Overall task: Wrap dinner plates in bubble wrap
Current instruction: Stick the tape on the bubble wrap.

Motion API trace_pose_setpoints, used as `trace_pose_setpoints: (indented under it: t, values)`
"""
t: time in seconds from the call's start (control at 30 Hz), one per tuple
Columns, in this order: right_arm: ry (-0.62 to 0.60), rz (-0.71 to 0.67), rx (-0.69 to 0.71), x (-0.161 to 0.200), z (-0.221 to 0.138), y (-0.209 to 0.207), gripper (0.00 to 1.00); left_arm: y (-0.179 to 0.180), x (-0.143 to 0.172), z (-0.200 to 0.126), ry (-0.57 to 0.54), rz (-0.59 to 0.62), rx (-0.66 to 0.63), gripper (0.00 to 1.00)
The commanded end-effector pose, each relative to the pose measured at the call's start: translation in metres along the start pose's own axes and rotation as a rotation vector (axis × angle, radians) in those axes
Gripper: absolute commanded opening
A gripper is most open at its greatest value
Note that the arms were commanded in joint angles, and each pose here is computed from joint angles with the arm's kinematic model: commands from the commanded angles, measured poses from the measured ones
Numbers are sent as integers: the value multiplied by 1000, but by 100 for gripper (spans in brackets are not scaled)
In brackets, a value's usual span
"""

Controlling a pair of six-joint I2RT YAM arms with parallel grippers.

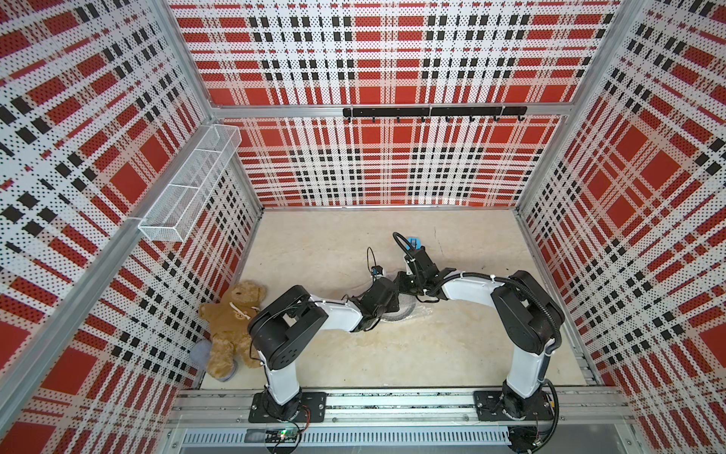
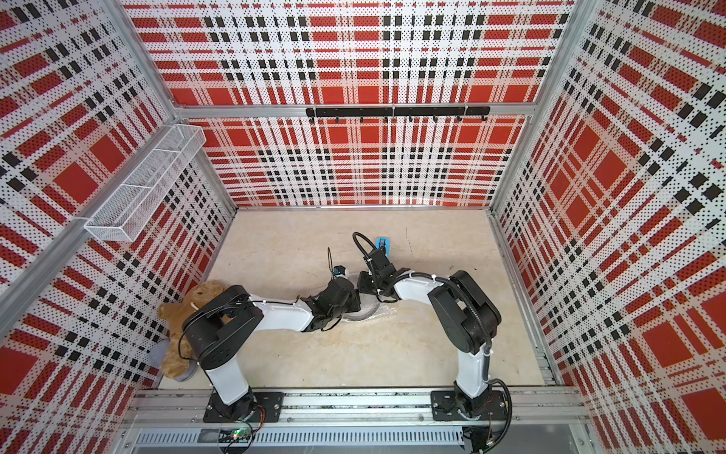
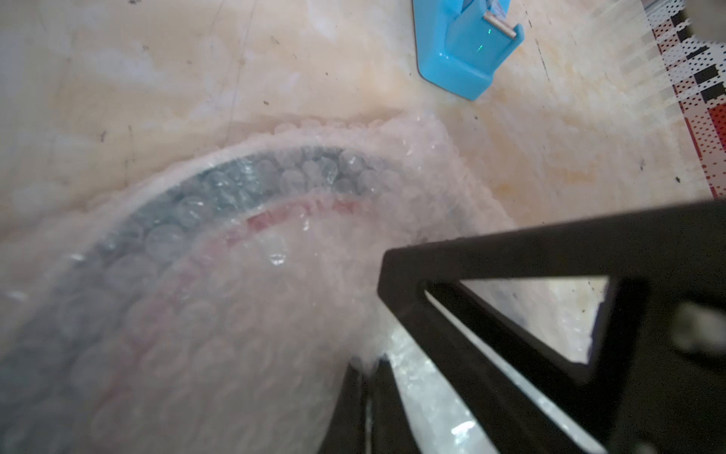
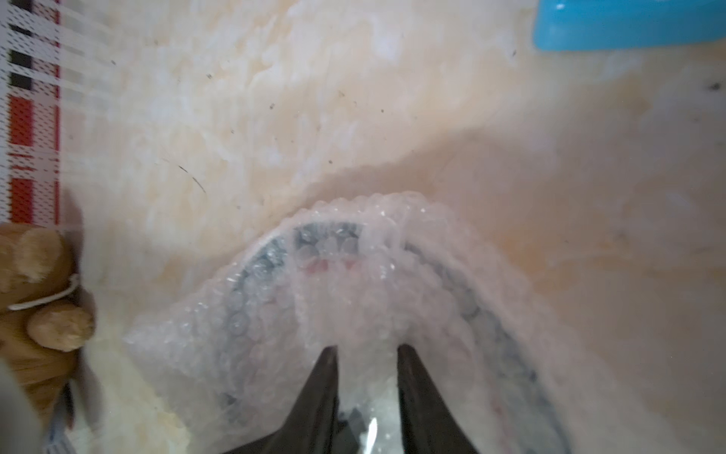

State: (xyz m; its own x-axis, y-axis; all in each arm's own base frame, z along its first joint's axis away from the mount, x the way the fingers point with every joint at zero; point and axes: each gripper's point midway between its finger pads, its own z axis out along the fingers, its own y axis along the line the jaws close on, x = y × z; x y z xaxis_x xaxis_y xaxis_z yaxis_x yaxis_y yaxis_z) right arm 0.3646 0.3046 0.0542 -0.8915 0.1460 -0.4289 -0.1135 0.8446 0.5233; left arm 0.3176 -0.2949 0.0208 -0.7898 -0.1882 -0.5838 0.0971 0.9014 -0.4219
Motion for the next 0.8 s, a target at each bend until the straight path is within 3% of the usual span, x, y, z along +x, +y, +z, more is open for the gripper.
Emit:
trace_pose_setpoints:
  t: [0.0, 0.17, 0.3, 0.33, 0.47, 0.53, 0.7, 0.77]
  values:
    - [-80, -2, -109, -24, -20, 19, 38, 56, 96, -5, 337, 87, -159, 0]
    - [-110, -29, -163, -31, -38, 28, 44, 56, 96, -5, 338, 87, -159, 0]
    - [-129, -54, -121, -31, -46, 20, 46, 56, 96, -5, 338, 85, -161, 0]
    - [-132, -65, -111, -29, -48, 17, 43, 57, 97, -5, 339, 87, -161, 0]
    - [-81, -99, -123, -12, -49, 13, 14, 57, 97, -5, 341, 87, -162, 0]
    - [-43, -107, -150, 0, -51, 13, 5, 57, 97, -5, 340, 86, -164, 0]
    - [77, -115, -199, 34, -51, 11, 2, 57, 96, -6, 338, 82, -166, 0]
    - [133, -103, -156, 48, -43, -1, 2, 57, 96, -6, 337, 83, -165, 0]
